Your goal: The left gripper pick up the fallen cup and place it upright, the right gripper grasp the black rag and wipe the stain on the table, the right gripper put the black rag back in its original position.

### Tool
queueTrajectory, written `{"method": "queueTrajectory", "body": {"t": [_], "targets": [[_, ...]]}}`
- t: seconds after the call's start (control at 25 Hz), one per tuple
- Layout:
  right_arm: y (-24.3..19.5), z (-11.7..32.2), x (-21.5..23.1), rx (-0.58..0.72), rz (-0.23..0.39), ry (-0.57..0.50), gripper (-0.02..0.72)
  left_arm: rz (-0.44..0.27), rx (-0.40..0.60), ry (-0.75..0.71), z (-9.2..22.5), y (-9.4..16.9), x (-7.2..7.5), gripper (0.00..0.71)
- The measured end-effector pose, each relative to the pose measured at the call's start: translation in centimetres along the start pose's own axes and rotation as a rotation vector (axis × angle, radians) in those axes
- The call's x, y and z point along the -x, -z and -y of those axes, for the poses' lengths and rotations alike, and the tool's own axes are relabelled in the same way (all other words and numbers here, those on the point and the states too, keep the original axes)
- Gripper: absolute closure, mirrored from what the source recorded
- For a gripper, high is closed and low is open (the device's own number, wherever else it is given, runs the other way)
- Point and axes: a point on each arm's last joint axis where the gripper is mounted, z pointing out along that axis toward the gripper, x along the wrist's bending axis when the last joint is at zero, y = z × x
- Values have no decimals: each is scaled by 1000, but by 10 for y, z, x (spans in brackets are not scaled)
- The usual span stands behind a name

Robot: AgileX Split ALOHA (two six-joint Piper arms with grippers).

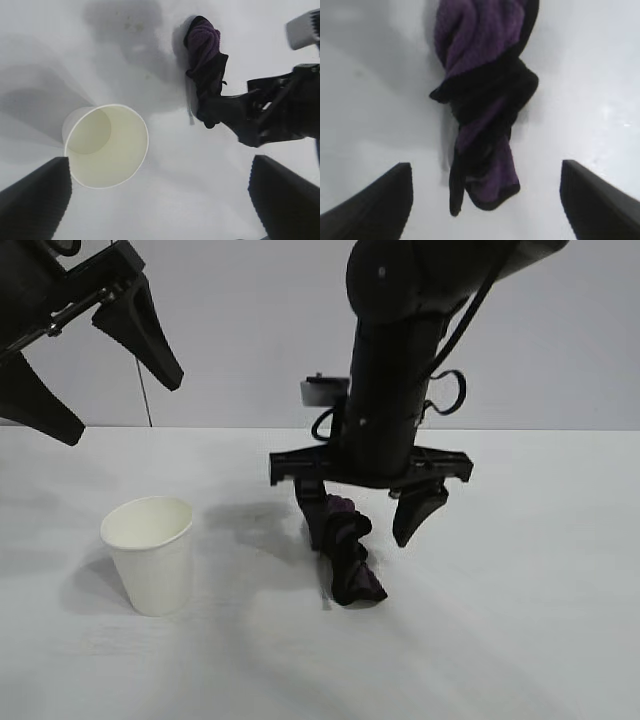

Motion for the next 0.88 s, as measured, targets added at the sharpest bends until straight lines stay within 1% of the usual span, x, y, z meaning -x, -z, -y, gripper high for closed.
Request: {"method": "queueTrajectory", "body": {"t": [0.12, 0.2, 0.32, 0.44, 0.6, 0.88], "targets": [[35, -9, 20, 71, -29, -66, 120, 0, 1, 0, 0, 0, 0, 17], [53, -12, 38, 92, -39, -108, 115, 0, 1, 0, 0, 0, 0, 17], [77, -12, 58, 114, -55, -141, 115, 0, 1, 0, 0, 0, 0, 17], [93, -11, 68, 133, -81, -168, 115, 0, 1, 0, 0, 0, 0, 17], [102, -8, 72, 125, -89, -163, 115, 0, 1, 0, 0, 0, 0, 17], [85, 12, 75, 64, -81, -164, 115, 0, 1, 0, 0, 0, 0, 17]]}}
